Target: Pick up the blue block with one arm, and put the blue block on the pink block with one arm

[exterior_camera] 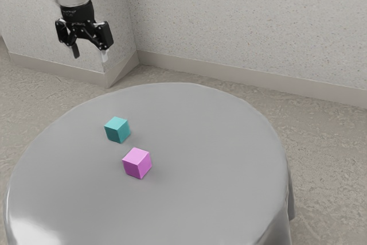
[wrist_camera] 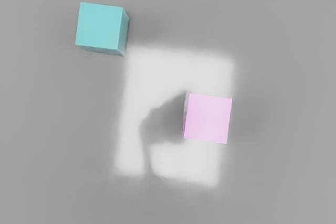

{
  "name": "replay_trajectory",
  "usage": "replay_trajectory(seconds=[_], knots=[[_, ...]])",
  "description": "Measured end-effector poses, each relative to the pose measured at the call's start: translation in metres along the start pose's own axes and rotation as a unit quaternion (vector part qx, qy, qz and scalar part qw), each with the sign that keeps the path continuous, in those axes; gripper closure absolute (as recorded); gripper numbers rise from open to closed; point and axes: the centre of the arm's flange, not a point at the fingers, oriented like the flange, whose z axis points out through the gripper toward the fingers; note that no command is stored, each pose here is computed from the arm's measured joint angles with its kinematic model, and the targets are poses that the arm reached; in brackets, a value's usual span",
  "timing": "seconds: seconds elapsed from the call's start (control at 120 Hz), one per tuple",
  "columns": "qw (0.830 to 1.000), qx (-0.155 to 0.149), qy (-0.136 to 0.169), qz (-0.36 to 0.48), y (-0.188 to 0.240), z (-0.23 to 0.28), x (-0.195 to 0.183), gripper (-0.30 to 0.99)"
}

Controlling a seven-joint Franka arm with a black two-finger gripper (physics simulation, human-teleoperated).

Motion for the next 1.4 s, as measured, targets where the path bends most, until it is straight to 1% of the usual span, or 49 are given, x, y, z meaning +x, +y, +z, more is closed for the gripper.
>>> replay_trajectory(seconds=[0.075, 0.133, 0.167, 0.208, 0.242, 0.292, 0.333, 0.383, 0.533, 0.608, 0.667, 0.725, 0.825, 0.942, 1.067, 1.258, 1.4], knots=[[1.000, 0.000, 0.002, 0.001, 0.003, 0.008, 0.005, 0.03], [1.000, 0.002, -0.007, 0.003, 0.006, 0.030, 0.005, 0.03], [1.000, 0.004, -0.014, 0.005, 0.006, 0.053, -0.004, 0.03], [1.000, 0.007, -0.014, 0.007, 0.005, 0.078, -0.020, 0.03], [1.000, 0.011, -0.012, -0.002, -0.011, 0.104, -0.035, 0.04], [0.999, 0.015, -0.006, -0.033, -0.056, 0.153, -0.048, 0.04], [0.999, 0.015, 0.010, -0.046, -0.081, 0.186, -0.055, 0.04], [0.998, 0.017, 0.036, -0.047, -0.099, 0.217, -0.056, 0.04], [0.993, 0.030, 0.113, -0.008, -0.106, 0.283, -0.027, 0.04], [0.987, 0.037, 0.156, 0.009, -0.107, 0.294, -0.016, 0.04], [0.983, 0.039, 0.181, 0.019, -0.107, 0.299, -0.010, 0.04], [0.979, 0.039, 0.200, 0.029, -0.102, 0.302, -0.005, 0.04], [0.973, 0.035, 0.223, 0.039, -0.092, 0.306, -0.001, 0.05], [0.970, 0.033, 0.238, 0.034, -0.096, 0.309, 0.000, 0.05], [0.971, 0.038, 0.236, 0.023, -0.114, 0.336, 0.001, 0.05], [0.966, 0.033, 0.254, 0.039, -0.105, 0.362, 0.011, 0.05], [0.961, 0.036, 0.270, 0.046, -0.104, 0.364, 0.021, 0.05]])
